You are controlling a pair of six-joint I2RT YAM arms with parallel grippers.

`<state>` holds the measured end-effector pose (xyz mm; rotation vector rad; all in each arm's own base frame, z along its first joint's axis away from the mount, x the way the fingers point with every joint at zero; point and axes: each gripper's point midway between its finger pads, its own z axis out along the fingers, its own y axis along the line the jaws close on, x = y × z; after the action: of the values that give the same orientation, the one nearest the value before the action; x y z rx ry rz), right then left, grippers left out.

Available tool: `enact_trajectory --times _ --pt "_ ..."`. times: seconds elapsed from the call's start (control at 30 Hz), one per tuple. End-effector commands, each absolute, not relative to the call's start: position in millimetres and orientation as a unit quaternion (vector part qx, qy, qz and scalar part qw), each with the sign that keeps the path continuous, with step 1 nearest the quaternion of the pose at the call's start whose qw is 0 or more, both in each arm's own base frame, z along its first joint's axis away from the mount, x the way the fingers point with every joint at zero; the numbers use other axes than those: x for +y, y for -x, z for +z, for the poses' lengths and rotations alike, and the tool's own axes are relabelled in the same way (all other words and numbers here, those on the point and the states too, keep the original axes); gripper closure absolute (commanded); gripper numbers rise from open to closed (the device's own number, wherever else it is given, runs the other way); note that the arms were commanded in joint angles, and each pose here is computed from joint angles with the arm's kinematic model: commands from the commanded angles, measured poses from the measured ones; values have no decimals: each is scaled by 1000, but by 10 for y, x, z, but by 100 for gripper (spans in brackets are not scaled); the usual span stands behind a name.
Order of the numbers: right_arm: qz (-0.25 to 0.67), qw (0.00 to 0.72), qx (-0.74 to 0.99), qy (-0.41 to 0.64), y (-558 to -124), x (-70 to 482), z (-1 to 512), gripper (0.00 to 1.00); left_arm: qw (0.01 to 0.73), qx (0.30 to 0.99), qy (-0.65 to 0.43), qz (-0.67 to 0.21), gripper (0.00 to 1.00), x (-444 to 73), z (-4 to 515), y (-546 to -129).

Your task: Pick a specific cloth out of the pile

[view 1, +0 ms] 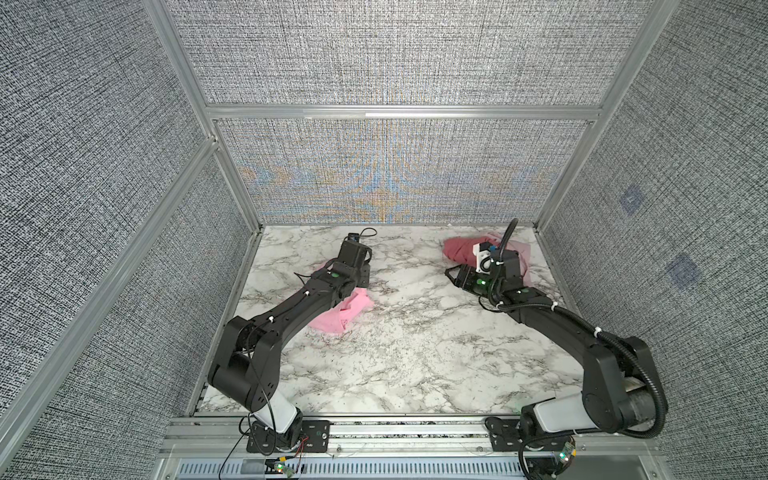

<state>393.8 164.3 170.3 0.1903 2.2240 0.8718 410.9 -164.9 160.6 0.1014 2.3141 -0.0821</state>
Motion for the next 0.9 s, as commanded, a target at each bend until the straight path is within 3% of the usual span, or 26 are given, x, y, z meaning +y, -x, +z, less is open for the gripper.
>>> enact_trajectory --times 0.0,0.37,0.57,0.73,0.77,0.8,0.87 --pt "338 375 860 -70 -3950 1637 1780 42 386 922 4 -23 100 -1304 1557 -4027" --pt "344 372 860 -66 -4008 1682 1788 42 293 944 148 29 100 -250 660 -3430" --pt "349 364 861 -62 -4009 1718 1765 42 271 947 168 34 100 -188 414 -3428" --pt "343 369 862 -60 -3980 1692 1812 42 282 943 173 29 100 -188 567 -3441" --pt "341 371 862 -60 -3975 1682 1821 42 281 943 175 30 89 -179 607 -3414" --pt "340 374 861 -60 -3976 1676 1840 42 283 942 177 27 71 -180 661 -3395" --pt "339 376 860 -59 -3977 1671 1851 42 281 942 180 23 63 -184 745 -3330"
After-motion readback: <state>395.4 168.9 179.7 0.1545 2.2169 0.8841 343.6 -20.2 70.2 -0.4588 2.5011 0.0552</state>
